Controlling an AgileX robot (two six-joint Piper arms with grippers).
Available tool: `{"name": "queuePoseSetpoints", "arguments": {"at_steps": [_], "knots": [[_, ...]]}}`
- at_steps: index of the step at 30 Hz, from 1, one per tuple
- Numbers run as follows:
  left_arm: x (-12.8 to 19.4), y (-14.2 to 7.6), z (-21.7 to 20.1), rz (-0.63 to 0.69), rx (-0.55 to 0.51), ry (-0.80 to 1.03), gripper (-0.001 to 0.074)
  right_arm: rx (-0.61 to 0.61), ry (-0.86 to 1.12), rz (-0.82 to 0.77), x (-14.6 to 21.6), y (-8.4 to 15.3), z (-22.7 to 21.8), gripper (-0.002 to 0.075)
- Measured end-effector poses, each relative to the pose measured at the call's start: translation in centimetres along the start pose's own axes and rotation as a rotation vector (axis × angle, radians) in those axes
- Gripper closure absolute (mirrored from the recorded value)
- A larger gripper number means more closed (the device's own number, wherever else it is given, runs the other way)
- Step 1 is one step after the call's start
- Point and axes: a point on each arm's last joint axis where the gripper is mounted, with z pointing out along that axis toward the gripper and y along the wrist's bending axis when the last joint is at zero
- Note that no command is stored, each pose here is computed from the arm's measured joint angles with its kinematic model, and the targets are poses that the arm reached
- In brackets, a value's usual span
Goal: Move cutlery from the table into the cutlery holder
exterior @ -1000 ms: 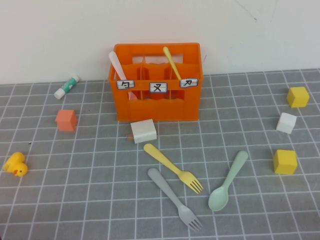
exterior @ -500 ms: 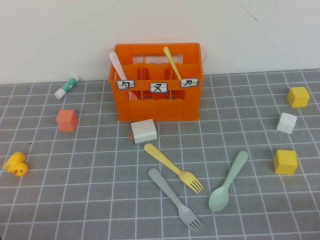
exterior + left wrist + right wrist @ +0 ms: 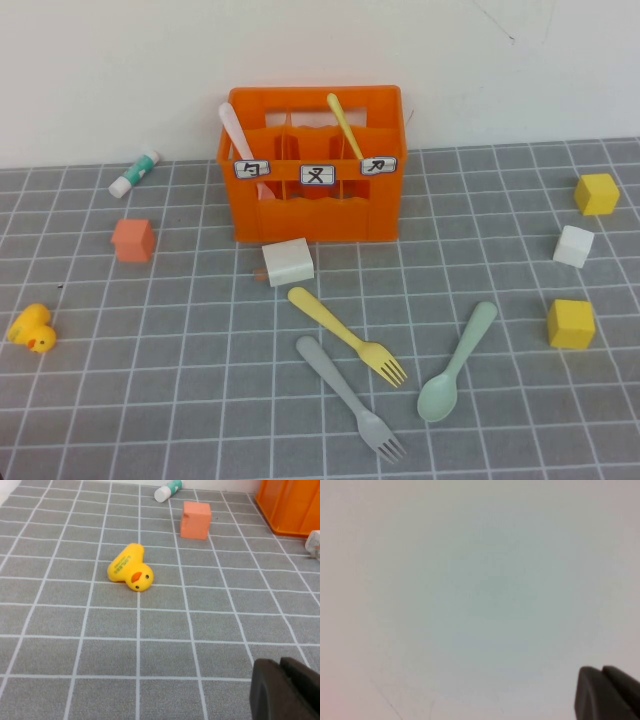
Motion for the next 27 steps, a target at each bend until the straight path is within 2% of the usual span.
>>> {"name": "queuePoseSetpoints", "arguments": {"at_steps": [4,9,15,21,24,27], "knots": [[0.0,0.0,0.0,0.000,0.000,0.000,0.0736,0.028,0.063,0.052,-1.4,-0.6,0.7,0.0729],[0.0,0.0,0.0,0.000,0.000,0.000,0.0736,-0.001,0.127,-0.001,-5.7,-1.2,2.0,0.0729],[0.0,0.0,0.0,0.000,0.000,0.000,0.0736,-0.089,0.389,0.002,-8.9,-1.4,5.6,0.0729],[0.0,0.0,0.0,0.000,0.000,0.000,0.0736,-0.215,0.784,-0.031,-6.7,-0.8,9.9,0.0729],[0.0,0.0,0.0,0.000,0.000,0.000,0.0736,-0.252,0.878,-0.064,-4.7,-0.5,11.5,0.0729],[0.0,0.0,0.0,0.000,0.000,0.000,0.0736,-0.242,0.940,0.039,-2.5,0.1,13.1,0.0729]]}}
